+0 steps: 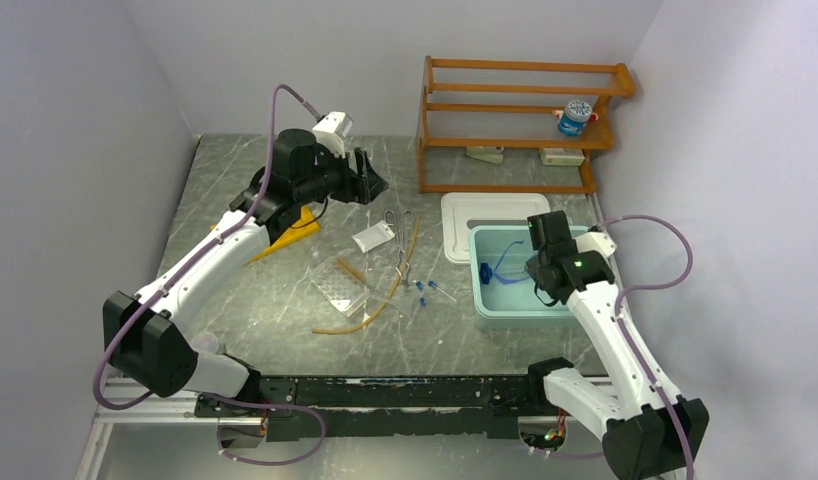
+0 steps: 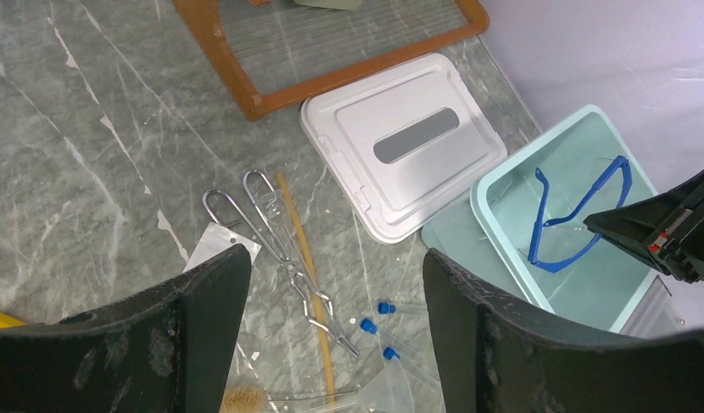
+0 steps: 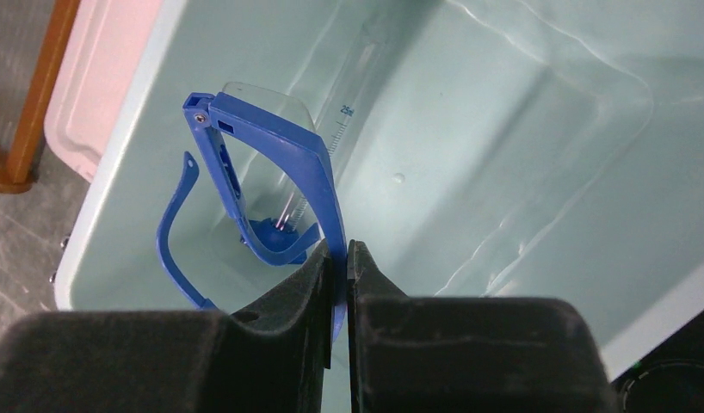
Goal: Organize the chemistry lab equipment
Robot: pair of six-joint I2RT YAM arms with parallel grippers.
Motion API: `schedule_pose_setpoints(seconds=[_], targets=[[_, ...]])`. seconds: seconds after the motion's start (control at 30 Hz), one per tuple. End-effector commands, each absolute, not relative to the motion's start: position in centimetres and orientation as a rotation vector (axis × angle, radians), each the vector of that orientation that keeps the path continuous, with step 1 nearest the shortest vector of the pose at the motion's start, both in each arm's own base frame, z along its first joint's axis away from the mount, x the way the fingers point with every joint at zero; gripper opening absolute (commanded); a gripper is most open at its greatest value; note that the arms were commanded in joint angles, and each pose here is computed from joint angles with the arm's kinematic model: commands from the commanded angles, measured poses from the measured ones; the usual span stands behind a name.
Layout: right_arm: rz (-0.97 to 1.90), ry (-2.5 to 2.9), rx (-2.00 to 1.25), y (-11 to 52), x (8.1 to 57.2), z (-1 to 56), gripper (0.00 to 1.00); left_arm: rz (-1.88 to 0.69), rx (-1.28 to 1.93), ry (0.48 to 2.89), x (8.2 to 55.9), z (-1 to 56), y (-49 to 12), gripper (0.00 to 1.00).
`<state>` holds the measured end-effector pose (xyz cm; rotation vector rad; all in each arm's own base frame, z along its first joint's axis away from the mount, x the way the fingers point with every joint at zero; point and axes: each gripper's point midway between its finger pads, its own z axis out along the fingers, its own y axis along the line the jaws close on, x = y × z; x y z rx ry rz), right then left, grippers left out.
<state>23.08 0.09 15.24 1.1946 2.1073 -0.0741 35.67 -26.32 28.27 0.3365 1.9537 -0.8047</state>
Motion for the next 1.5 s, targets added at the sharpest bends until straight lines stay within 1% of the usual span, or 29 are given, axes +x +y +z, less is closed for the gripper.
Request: schedule_pose_setpoints(seconds=[0.0,0.17,0.4,0.83,0.93,1.0,1.17,1.27,1.37,1.47], targets=[[-0.085,2.064,1.291,-0.1,24.0,13.8,0.09,-0.772,0.347,1.936,36.0,28.8,-26.2,0.77],[-0.009,2.081,1.333,1.3,26.2,12.0,0.09,-0.778,0.352,1.958,36.5,28.2,-26.6,0.76],[0.096,2.092,1.368,2.1,28.1,11.5,0.10,-0.819,0.356,1.976,37.2,28.1,-27.8,0.76],[0.192,2.129,1.449,2.0,29.6,8.2,0.19,-0.816,0.350,2.007,38.4,27.3,-28.4,0.75],[0.208,2.130,1.459,1.8,29.8,7.6,0.24,-0.811,0.347,2.010,38.4,27.2,-28.4,0.75],[0.207,2.133,1.468,1.6,29.7,7.2,0.29,-0.809,0.344,2.013,38.5,27.1,-28.4,0.75],[0.191,2.108,1.453,0.9,29.7,8.1,0.46,-0.818,0.342,2.014,38.6,27.1,-28.5,0.75],[0.160,2.097,1.436,0.4,29.5,9.0,0.55,-0.821,0.341,2.017,38.6,26.9,-28.6,0.75],[0.135,2.097,1.406,0.0,29.3,10.1,0.60,-0.822,0.342,2.019,38.7,26.7,-28.7,0.75],[0.112,2.095,1.336,-0.4,29.4,12.2,0.62,-0.813,0.336,2.023,38.9,26.4,-28.6,0.75]])
